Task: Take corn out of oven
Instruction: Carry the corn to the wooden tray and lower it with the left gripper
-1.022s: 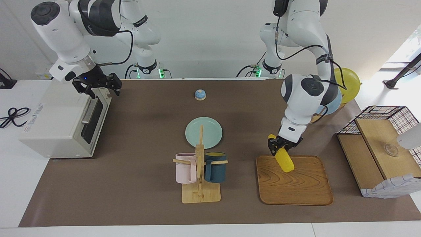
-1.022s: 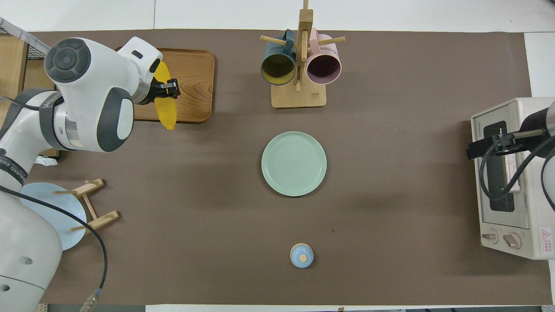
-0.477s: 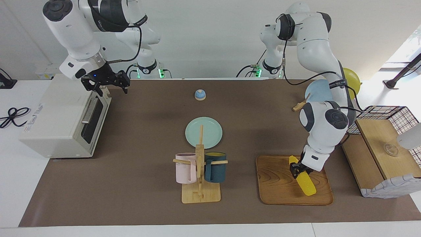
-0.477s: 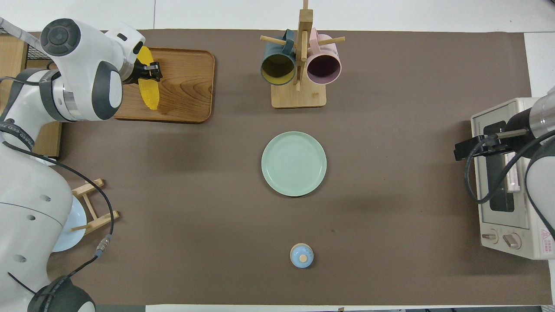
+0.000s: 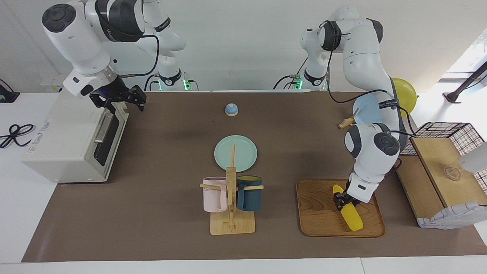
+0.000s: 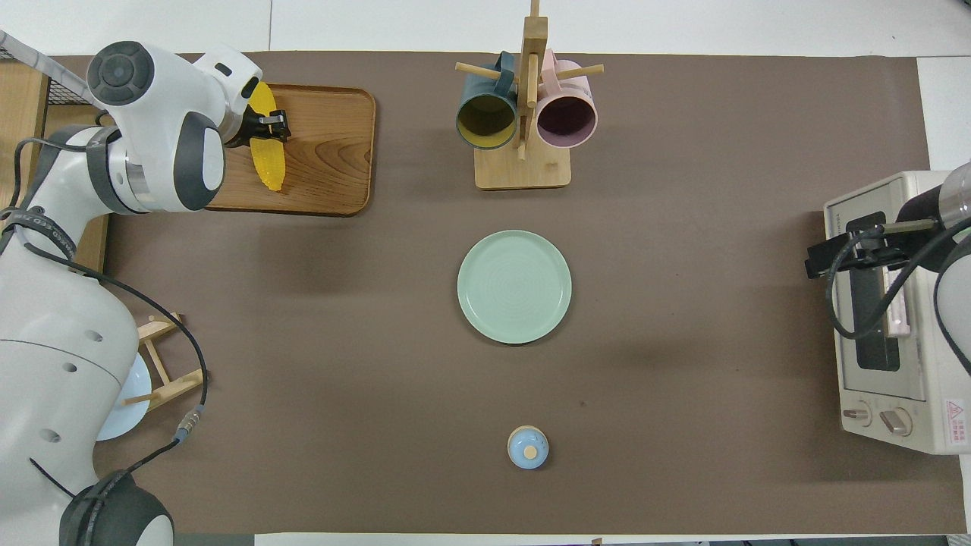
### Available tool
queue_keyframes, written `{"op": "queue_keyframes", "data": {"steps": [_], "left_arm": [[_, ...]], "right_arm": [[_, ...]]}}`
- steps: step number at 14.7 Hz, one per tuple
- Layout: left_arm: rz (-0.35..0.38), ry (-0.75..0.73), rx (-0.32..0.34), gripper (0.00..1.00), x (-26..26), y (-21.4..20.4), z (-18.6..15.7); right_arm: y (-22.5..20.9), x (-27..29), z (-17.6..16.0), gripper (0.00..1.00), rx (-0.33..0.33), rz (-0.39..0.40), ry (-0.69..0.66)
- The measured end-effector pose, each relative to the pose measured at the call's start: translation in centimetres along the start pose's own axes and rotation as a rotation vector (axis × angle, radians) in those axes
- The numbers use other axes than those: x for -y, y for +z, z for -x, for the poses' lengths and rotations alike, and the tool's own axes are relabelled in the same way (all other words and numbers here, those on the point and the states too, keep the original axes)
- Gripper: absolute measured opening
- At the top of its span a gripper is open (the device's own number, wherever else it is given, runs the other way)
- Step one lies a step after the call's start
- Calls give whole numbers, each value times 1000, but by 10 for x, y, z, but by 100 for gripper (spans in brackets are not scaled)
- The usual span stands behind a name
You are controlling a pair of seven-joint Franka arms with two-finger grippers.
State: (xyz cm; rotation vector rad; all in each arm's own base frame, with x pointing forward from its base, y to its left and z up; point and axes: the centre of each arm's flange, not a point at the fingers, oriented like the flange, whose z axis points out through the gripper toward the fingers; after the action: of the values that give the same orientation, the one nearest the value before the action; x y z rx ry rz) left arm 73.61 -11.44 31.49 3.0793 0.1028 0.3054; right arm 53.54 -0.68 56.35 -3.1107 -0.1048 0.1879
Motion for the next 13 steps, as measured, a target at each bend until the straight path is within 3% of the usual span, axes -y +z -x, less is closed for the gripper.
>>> {"op": "queue_keyframes", "data": {"steps": [2, 3, 7, 13], "left_arm": [[0, 12, 0, 53, 0, 0, 0], [1, 16, 1, 59, -1, 0, 0], [18, 10, 1, 99, -5, -1, 0], [12, -1, 55, 100, 1, -39, -1]], "right_arm": [[-2, 2, 1, 100, 3, 0, -4], [-3, 3, 1, 100, 1, 0, -5], [-8, 14, 0, 100, -8, 3, -25], [-11, 16, 0, 100, -14, 4, -27]]}}
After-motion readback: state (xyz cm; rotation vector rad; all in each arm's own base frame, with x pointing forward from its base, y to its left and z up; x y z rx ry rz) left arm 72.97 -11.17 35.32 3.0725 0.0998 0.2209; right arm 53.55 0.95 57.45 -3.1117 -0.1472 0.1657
